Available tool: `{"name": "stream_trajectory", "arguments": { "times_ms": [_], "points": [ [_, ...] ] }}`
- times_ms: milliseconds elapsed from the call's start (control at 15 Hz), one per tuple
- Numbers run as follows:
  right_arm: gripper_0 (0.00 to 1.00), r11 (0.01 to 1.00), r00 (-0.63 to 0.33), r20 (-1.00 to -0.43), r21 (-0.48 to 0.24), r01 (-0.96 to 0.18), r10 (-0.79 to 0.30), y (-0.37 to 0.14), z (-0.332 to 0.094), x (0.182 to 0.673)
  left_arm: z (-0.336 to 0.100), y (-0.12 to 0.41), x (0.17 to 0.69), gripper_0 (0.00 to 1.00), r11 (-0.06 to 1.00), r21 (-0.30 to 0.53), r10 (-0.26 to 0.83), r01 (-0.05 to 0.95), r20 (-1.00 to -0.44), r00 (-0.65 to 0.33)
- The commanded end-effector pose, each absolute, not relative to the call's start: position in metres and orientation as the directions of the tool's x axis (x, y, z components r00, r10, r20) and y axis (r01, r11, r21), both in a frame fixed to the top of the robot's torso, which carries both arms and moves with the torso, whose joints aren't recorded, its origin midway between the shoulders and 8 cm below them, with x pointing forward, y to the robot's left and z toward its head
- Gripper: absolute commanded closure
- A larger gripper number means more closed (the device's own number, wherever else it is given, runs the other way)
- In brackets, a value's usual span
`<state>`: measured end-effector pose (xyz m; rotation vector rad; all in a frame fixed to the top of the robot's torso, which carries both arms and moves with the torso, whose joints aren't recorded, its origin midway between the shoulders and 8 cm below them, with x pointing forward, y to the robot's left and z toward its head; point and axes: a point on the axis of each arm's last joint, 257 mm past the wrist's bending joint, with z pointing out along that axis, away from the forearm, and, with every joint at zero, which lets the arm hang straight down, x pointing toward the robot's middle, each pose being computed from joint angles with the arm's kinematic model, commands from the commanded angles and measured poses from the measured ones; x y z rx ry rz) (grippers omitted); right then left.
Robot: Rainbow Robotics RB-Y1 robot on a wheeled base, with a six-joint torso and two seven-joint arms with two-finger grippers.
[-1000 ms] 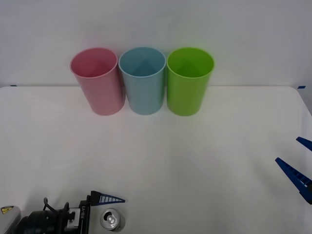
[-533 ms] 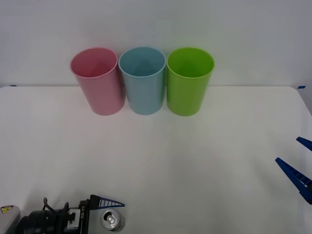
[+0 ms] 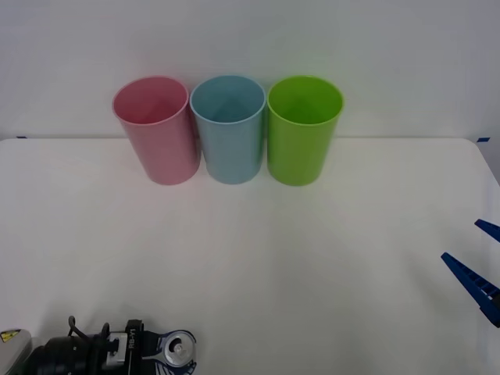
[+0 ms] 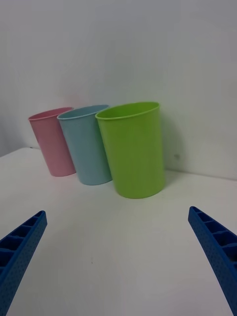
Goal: Grasp the object on the table and drop it into the matching bin: aluminum can to the light blue bin, PET bottle to the pink bin.
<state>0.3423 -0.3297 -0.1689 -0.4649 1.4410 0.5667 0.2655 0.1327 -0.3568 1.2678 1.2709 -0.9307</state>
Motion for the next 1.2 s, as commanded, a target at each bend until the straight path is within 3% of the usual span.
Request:
{"name": "stream_trajectory", "arguments": {
  "times_ms": [67, 333, 733, 1200],
  "points": [
    [0.0, 0.785, 0.041, -0.996, 0.039, -0.618, 0.082, -0.33, -0.169, 0.342, -0.356, 0.135, 0.268, 1.0, 0.142, 0.146, 0.15, 0.979, -0.981, 0.125],
    [0.0, 0.785, 0.041, -0.996, 0.039, -0.618, 0.082, -0.33, -0.169, 0.342, -0.352, 0.144, 0.273, 1.0, 0.179, 0.145, 0.144, 0.973, -0.982, 0.12],
    [0.0, 0.785, 0.041, -0.996, 0.039, -0.618, 0.082, -0.33, -0.169, 0.342, -0.325, 0.158, 0.279, 1.0, 0.28, 0.123, 0.042, 0.952, -0.992, 0.116],
    [0.0, 0.785, 0.041, -0.996, 0.039, -0.618, 0.082, -0.33, -0.169, 0.342, -0.281, 0.2, 0.309, 1.0, 0.45, 0.137, -0.035, 0.883, -0.985, 0.171]
  ]
}}
